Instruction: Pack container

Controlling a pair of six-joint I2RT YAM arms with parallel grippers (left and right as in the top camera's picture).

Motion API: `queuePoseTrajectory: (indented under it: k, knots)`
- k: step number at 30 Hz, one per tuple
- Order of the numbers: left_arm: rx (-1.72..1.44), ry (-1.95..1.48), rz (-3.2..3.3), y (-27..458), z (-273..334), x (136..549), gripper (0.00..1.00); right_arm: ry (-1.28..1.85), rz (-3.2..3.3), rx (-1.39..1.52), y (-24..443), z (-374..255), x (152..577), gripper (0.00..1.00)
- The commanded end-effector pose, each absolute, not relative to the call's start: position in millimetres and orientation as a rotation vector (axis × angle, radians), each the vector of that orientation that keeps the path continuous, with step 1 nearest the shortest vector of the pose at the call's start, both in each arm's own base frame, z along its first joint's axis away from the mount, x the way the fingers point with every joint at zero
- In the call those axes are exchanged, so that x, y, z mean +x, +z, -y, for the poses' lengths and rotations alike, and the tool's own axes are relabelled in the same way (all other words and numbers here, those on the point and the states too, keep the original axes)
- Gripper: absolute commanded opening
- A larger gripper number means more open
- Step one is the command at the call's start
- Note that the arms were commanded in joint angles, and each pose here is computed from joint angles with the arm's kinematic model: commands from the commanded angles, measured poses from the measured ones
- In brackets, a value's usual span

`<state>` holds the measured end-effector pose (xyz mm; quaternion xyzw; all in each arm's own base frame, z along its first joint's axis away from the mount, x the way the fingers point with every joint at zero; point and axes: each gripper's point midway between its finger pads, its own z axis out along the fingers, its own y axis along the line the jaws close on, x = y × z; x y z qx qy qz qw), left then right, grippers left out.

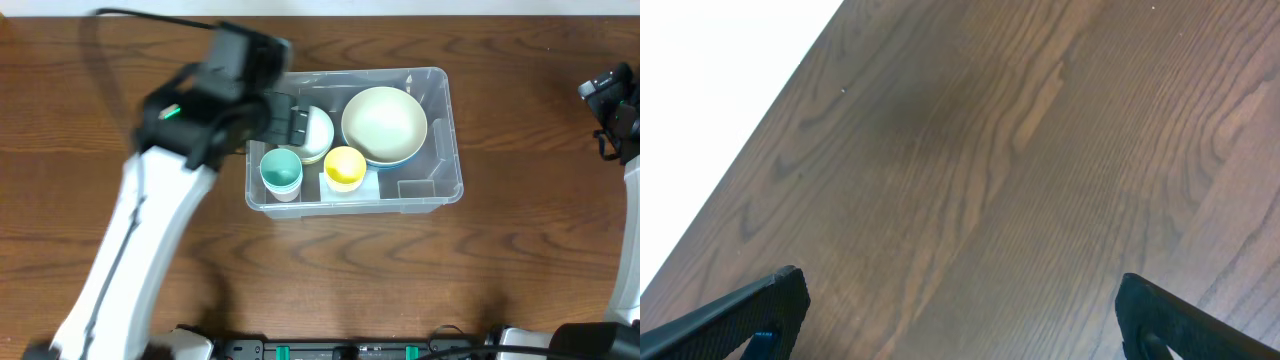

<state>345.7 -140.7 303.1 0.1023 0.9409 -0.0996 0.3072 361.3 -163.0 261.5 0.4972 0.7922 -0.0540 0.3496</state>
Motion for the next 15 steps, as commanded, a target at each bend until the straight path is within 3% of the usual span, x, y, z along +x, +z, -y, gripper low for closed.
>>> queuePoseTrajectory:
  k: [1,9,15]
  knots:
    - [0.208,-0.210,-2.353,349.0,110.2,331.7,0.98,-0.144,-2.027,1.302,267.0,165.6,359.7,0.99]
    - [0.138,-0.158,-2.141,411.8,61.1,283.1,0.98,-0.144,-2.027,1.302,267.0,165.6,359.7,0.99]
    - [0.045,-0.122,-2.041,427.4,30.9,239.8,0.98,-0.144,-2.027,1.301,267.0,165.6,359.7,0.99]
